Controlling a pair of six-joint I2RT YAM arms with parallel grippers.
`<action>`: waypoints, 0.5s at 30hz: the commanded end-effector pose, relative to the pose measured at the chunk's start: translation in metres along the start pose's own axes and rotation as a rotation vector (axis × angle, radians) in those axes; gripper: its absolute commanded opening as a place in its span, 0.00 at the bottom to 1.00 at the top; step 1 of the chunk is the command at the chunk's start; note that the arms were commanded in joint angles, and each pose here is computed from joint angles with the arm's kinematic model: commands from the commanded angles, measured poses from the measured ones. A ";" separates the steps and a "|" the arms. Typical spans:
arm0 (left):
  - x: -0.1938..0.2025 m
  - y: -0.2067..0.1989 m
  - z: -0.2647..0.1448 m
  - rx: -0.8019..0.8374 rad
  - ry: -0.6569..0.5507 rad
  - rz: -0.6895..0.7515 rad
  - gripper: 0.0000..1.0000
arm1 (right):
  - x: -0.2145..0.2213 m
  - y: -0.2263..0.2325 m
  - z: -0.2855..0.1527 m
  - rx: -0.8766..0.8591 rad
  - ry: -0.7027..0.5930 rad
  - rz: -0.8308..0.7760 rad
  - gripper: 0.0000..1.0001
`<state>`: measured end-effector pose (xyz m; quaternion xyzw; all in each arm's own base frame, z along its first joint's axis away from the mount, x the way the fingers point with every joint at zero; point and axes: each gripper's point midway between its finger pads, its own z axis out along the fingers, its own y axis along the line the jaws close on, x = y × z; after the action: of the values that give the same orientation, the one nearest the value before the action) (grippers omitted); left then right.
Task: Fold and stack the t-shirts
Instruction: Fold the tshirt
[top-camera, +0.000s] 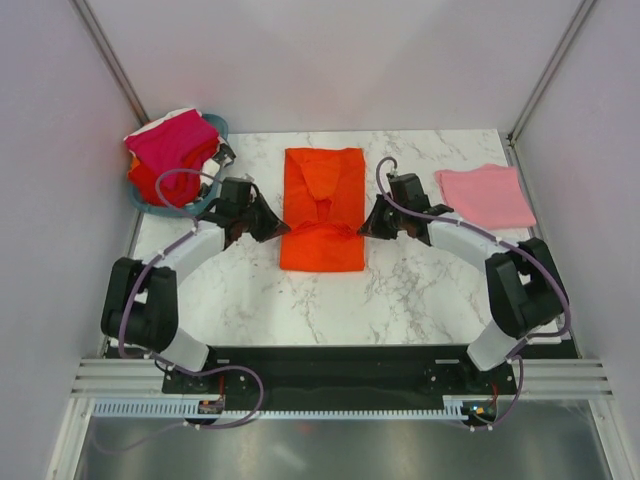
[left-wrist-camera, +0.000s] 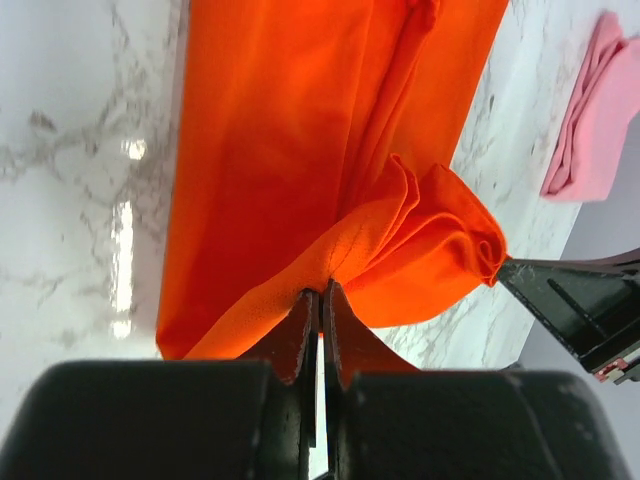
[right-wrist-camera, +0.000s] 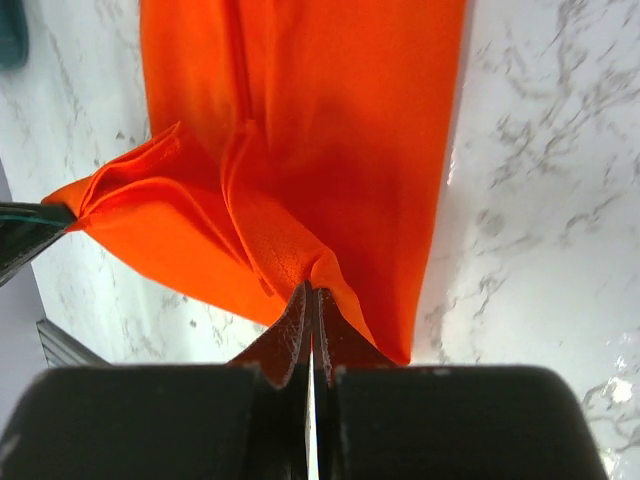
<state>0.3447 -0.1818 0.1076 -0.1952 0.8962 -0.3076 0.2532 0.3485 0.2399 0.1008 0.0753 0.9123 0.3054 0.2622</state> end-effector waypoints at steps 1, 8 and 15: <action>-0.032 -0.017 0.012 0.053 -0.028 0.041 0.02 | -0.028 0.002 0.011 -0.021 -0.018 0.004 0.00; -0.061 -0.014 0.041 0.050 -0.016 -0.004 0.02 | -0.055 -0.015 0.037 -0.009 -0.008 0.054 0.00; -0.088 -0.026 0.053 0.081 -0.032 -0.009 0.02 | -0.076 -0.027 0.055 -0.010 -0.005 0.106 0.00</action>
<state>0.4265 -0.1772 0.0942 -0.2194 0.8903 -0.3171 0.2422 0.4229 0.2228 0.0665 0.1234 0.9147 0.3059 0.2334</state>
